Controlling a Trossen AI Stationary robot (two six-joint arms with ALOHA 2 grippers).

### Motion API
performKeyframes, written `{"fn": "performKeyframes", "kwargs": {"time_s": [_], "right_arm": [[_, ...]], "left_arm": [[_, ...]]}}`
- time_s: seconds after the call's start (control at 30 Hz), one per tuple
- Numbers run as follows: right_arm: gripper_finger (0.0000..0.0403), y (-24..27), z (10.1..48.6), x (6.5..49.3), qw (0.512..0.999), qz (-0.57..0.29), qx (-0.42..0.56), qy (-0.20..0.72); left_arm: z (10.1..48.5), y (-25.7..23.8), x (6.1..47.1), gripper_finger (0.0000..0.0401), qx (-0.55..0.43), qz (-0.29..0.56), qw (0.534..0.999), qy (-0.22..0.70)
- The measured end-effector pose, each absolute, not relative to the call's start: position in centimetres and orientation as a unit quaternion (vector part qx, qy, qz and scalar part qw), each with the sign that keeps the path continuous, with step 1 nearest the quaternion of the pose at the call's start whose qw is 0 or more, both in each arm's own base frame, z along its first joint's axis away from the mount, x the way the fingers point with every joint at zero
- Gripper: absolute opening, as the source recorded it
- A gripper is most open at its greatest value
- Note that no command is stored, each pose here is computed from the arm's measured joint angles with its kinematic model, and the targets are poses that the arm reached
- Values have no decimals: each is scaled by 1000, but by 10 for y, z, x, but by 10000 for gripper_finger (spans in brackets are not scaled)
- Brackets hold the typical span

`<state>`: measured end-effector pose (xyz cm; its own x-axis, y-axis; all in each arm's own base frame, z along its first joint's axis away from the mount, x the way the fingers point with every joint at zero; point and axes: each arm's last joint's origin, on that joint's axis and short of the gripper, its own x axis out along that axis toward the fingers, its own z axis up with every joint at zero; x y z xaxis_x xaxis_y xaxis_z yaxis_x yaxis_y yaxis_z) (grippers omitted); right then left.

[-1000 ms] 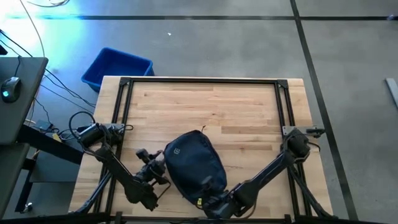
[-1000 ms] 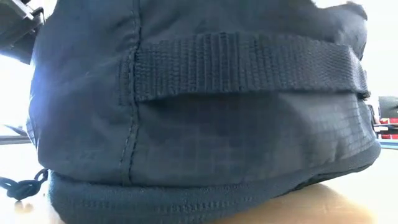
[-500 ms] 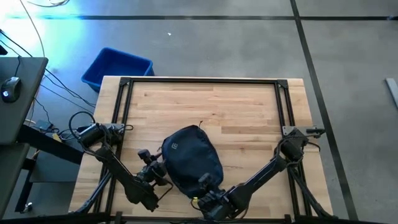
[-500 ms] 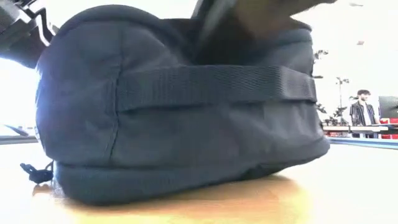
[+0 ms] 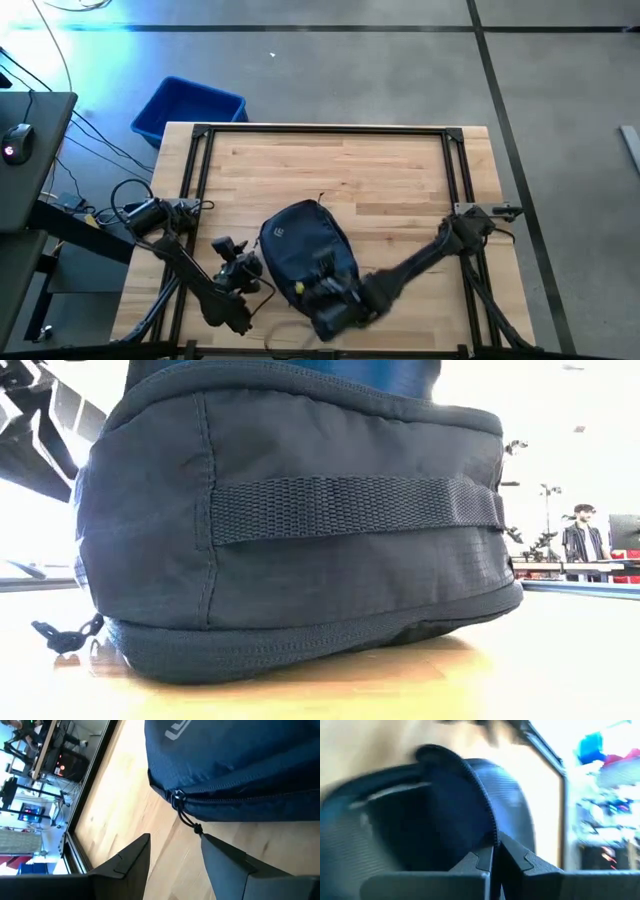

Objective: Unpack backpack
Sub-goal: Open the blue backpack

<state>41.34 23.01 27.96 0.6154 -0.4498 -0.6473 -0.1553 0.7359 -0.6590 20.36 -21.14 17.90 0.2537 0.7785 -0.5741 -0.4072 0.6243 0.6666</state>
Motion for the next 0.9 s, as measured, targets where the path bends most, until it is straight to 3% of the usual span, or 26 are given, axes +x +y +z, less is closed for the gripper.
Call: {"fn": "performKeyframes", "kwargs": {"time_s": [0.2,0.43,0.67,0.77,0.9], "right_arm": [[0,151,321,451,816,-151,-385,403],[0,-8,342,489,872,-136,-296,364],[0,-156,313,491,896,-188,-183,358],[1,-200,302,483,903,-223,-128,344],[26,-242,281,470,906,-204,-80,362]], "left_arm": [[181,-217,201,156,237,361,797,423],[180,-227,195,156,242,337,820,394],[180,-230,200,156,246,325,848,340],[181,-227,205,156,249,332,851,322],[181,-219,213,156,243,347,846,324]]}}
